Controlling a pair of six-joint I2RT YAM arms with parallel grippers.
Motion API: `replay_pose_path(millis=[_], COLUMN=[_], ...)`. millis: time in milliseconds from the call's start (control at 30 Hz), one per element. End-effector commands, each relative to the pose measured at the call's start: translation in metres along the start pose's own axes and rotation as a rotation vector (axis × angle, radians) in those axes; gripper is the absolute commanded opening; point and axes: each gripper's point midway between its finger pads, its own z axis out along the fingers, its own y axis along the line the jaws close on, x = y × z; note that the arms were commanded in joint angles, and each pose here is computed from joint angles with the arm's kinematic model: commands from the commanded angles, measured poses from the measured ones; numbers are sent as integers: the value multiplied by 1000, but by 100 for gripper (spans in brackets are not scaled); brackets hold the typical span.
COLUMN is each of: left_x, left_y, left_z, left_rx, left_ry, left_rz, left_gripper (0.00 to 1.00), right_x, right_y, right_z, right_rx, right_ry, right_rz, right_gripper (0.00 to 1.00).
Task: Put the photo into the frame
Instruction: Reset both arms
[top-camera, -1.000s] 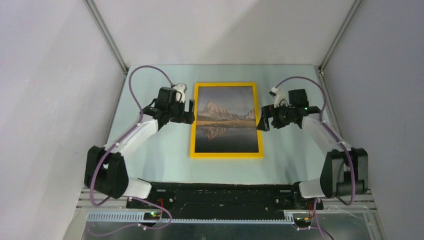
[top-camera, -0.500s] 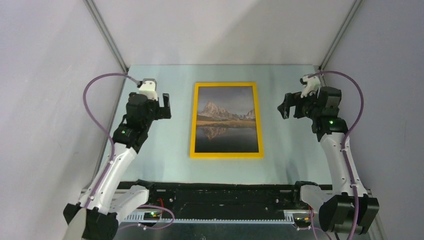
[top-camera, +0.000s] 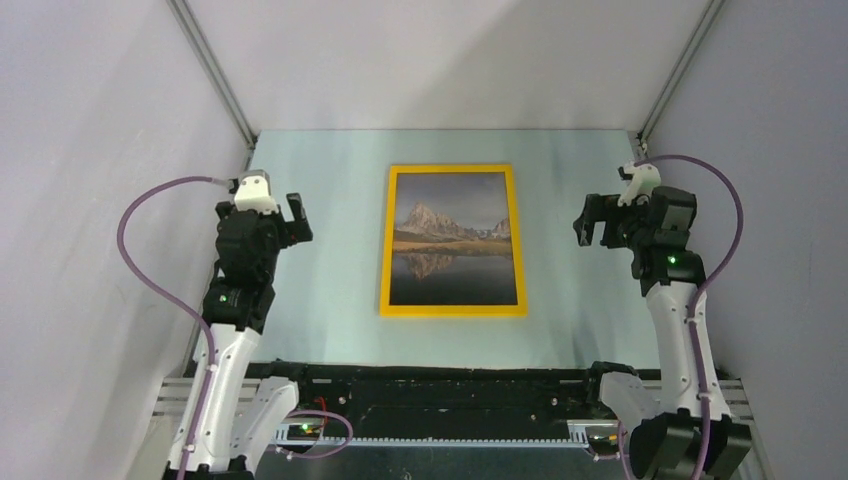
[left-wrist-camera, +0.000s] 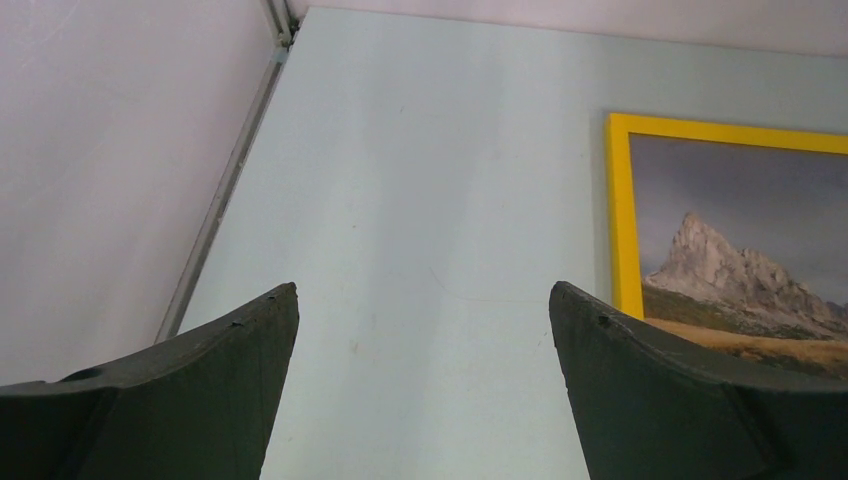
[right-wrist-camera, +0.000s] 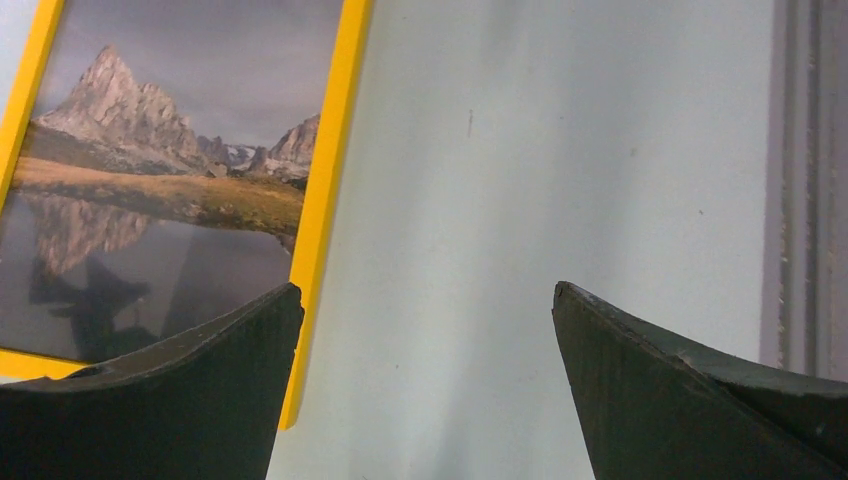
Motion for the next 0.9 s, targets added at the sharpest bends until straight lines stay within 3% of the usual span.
replay_pose_path(millis=[0,567,867], left_x=[-7,8,14], left_y=[10,0,12], left_z=[-11,-20,-17], left_rx=[-18,64,2], left_ry=[-63,-187,-246], left_rz=[2,-19,-27], left_gripper=[100,100,100], right_x=[-5,13,13], right_y=[-7,-8,-18], right_z=[-24,-60,-68], right_rx=[72,138,206], right_ry=[-66,-164,-198], right_rz=[0,11,-34], right_gripper=[99,100,99])
